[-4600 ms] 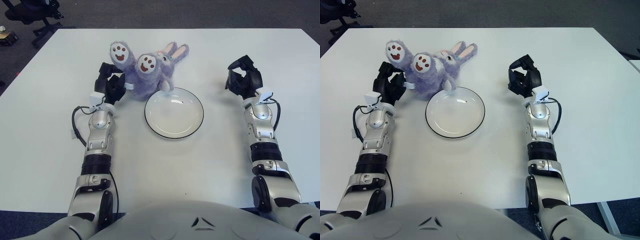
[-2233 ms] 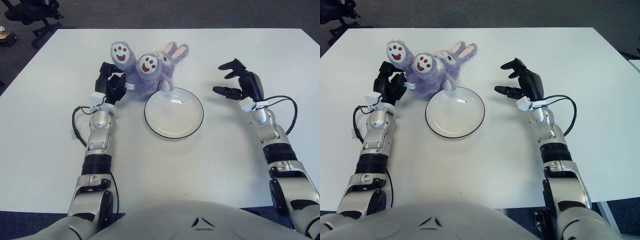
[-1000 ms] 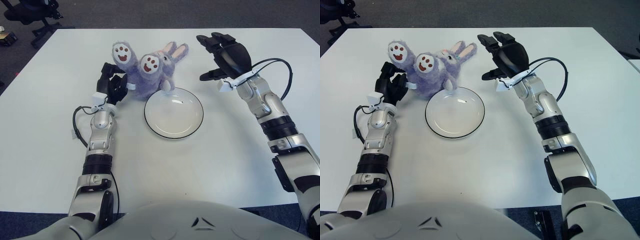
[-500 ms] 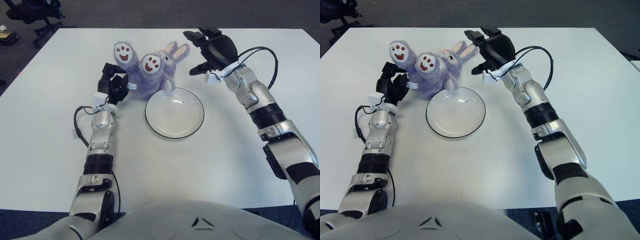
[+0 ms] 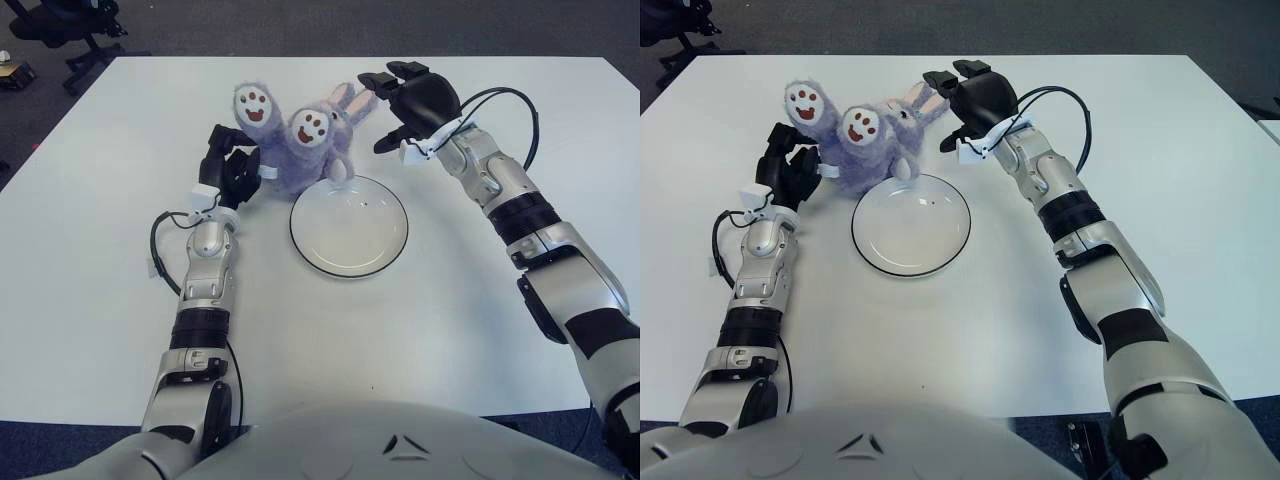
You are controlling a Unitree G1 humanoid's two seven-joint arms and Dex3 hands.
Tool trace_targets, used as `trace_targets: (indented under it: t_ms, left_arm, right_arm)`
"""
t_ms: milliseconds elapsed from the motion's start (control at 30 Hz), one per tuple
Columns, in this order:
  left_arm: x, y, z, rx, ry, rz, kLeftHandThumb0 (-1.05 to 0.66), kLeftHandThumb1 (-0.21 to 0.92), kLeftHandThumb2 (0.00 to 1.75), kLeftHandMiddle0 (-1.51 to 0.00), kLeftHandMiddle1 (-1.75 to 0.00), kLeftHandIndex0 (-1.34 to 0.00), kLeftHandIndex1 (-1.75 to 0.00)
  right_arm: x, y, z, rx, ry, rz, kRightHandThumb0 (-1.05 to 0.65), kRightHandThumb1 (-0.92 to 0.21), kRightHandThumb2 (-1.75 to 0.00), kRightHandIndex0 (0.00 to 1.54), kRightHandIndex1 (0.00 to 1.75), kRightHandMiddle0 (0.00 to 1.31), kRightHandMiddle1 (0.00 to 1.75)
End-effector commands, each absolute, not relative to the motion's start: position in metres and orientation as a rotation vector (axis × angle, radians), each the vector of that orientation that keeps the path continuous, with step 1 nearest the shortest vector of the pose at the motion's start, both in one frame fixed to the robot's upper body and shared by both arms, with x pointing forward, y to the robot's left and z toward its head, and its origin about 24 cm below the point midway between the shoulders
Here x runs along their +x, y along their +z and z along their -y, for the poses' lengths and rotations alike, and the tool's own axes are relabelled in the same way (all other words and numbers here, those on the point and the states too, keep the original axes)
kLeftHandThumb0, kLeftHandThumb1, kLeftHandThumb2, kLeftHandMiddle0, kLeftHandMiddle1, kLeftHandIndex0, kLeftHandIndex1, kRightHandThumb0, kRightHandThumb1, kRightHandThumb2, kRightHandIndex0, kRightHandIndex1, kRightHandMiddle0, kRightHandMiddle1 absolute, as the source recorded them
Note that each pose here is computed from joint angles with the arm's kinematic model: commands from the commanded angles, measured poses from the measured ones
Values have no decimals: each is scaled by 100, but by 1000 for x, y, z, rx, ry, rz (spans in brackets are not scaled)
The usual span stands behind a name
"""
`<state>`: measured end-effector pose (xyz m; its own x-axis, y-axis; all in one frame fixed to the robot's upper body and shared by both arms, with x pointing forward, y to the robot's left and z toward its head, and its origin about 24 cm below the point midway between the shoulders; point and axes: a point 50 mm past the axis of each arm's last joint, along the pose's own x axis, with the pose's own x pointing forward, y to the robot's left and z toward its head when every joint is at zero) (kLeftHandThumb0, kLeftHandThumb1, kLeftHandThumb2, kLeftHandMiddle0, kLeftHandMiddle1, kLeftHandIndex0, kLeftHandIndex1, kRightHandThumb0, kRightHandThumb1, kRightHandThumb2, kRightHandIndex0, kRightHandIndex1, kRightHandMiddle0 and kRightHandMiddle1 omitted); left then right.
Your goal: Put the doll into the plate.
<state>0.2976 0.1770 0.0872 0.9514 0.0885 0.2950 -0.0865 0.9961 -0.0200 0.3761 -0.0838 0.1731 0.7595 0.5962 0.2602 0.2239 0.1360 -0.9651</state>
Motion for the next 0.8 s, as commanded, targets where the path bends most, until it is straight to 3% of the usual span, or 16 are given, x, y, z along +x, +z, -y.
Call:
trace_targets:
  t_ms: [0,767]
  left_arm:
    - [296,89,-176,-7,94,293,-35,92,44,-59,-168,-28,-166]
    - [293,94,-177,-12,97,268,-35,92,45,-59,-169,-27,-168]
  right_arm:
    - [378,179,73,-1458,316,740,-53,-80,0,26,0,32,1]
    - [384,165,45,-1500,434,710,-43,-75,0,24,0,28,0]
